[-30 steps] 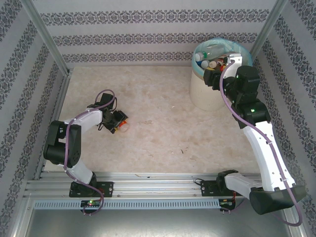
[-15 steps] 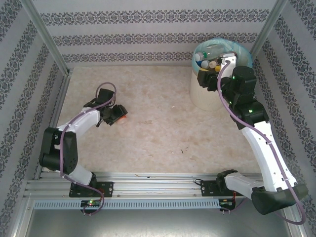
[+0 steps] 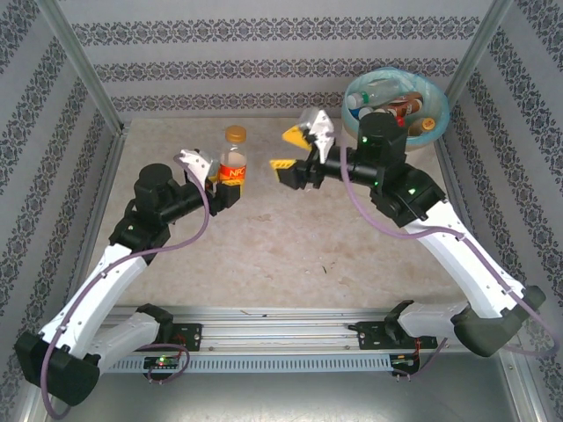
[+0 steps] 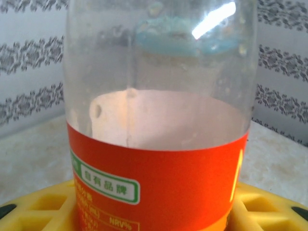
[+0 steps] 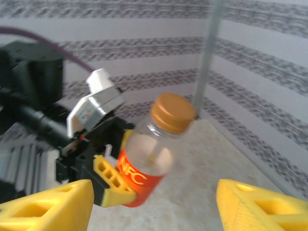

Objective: Put the plastic bottles in the bin

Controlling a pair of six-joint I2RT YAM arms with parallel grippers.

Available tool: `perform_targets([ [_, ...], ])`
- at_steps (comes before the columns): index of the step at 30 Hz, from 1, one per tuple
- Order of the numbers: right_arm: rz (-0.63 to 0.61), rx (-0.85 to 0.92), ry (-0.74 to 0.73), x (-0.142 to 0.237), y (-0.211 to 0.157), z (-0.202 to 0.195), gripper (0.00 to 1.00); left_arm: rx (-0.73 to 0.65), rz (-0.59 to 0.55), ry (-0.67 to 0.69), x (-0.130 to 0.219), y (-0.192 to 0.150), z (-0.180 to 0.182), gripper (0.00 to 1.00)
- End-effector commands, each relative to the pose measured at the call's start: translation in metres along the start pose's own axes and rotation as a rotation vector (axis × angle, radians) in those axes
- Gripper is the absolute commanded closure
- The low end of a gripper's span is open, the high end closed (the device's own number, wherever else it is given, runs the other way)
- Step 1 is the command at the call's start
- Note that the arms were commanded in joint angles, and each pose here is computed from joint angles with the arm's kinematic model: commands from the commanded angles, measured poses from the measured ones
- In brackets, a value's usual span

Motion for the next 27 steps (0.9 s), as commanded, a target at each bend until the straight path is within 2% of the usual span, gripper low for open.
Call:
perform_targets([
  [1, -0.039, 0.135, 0.067, -0.006, 0.015, 0.017, 0.32, -0.223, -0.05, -0.111, 0.006, 0.012, -0.022, 0.52],
  [8, -0.025, 0.119, 0.131, -0.023, 0.013, 0.028, 0.3, -0.324, -0.049, -0.195, 0.015, 0.011, -0.043, 0.52],
  [17, -0.023, 0.09, 0.189, -0.031, 0.014, 0.035, 0.31, -0.387, -0.086, -0.211, 0.022, 0.009, -0.052, 0.53],
  [21, -0.033, 0.082, 0.255, -0.03, 0.016, 0.045, 0.39, -0.391, -0.08, -0.211, 0.023, 0.008, -0.052, 0.53],
  [25, -0.035, 0.082, 0.262, -0.03, 0.017, 0.047, 0.41, -0.391, -0.074, -0.22, 0.022, 0.006, -0.054, 0.54],
  [27, -0.029, 0.08, 0.264, -0.031, 0.016, 0.047, 0.49, -0.388, -0.074, -0.226, 0.021, 0.005, -0.054, 0.54],
])
Point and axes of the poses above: each hand's point on the last joint's axis, 136 mm out from that joint toward the fingers, its own x axis back along the fingers, its own z axis along the line the jaws close on, y = z × x, the point moved 1 cm from there along x, back along the fingers, and after that the axes turned 3 degrees about x, right-handed, at the moved point
